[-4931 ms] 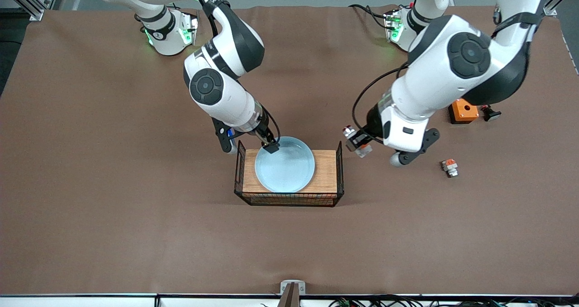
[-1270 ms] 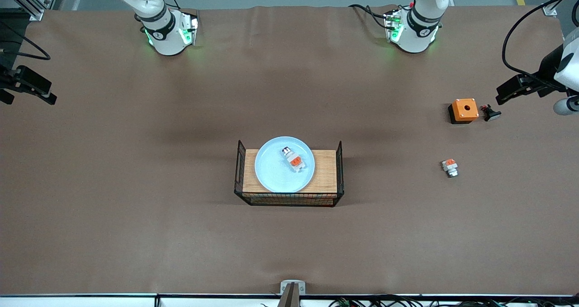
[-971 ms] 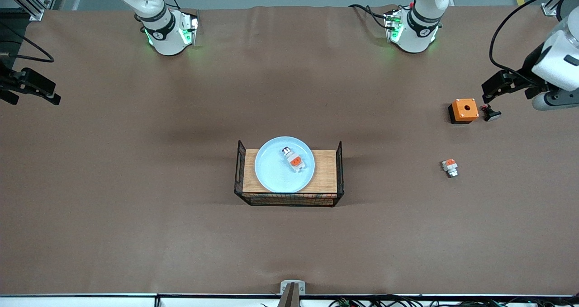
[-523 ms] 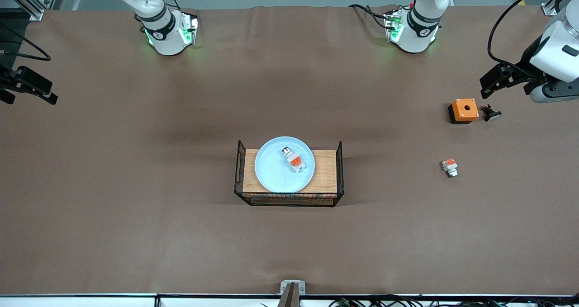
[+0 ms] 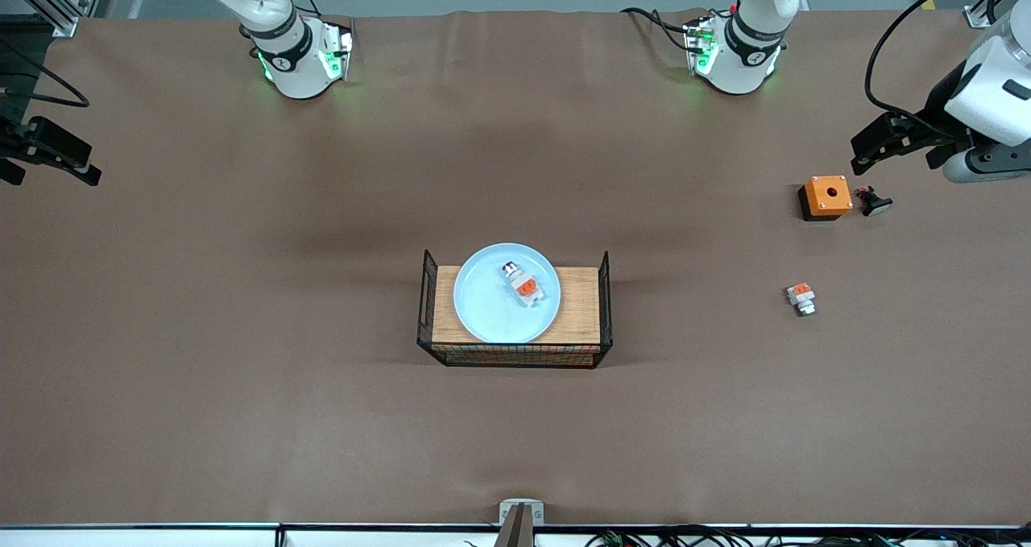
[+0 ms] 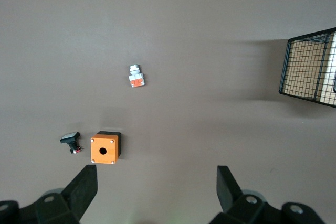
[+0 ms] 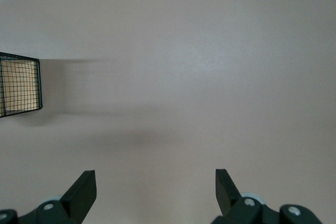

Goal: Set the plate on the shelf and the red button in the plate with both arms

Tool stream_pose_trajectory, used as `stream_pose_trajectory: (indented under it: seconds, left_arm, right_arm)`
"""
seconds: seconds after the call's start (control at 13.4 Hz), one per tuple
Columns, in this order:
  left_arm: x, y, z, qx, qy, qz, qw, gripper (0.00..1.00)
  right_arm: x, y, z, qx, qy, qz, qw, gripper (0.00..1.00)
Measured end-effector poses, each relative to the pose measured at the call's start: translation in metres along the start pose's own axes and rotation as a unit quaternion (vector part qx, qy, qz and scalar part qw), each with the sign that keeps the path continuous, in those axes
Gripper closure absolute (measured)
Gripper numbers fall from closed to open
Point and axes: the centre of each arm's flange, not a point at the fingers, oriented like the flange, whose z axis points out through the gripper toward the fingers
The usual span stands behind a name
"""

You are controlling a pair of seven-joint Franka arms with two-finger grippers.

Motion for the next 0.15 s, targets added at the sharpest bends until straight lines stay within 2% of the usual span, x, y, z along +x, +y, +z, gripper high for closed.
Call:
stream_pose_trajectory:
  seconds: [0.15]
  left_arm:
    - [0.0, 0.0, 0.0, -0.001, 0.0, 0.0, 1.0, 0.0]
  right_arm:
    - [0.0, 0.0, 0.0, 0.0, 0.0, 0.0, 1.0, 0.0]
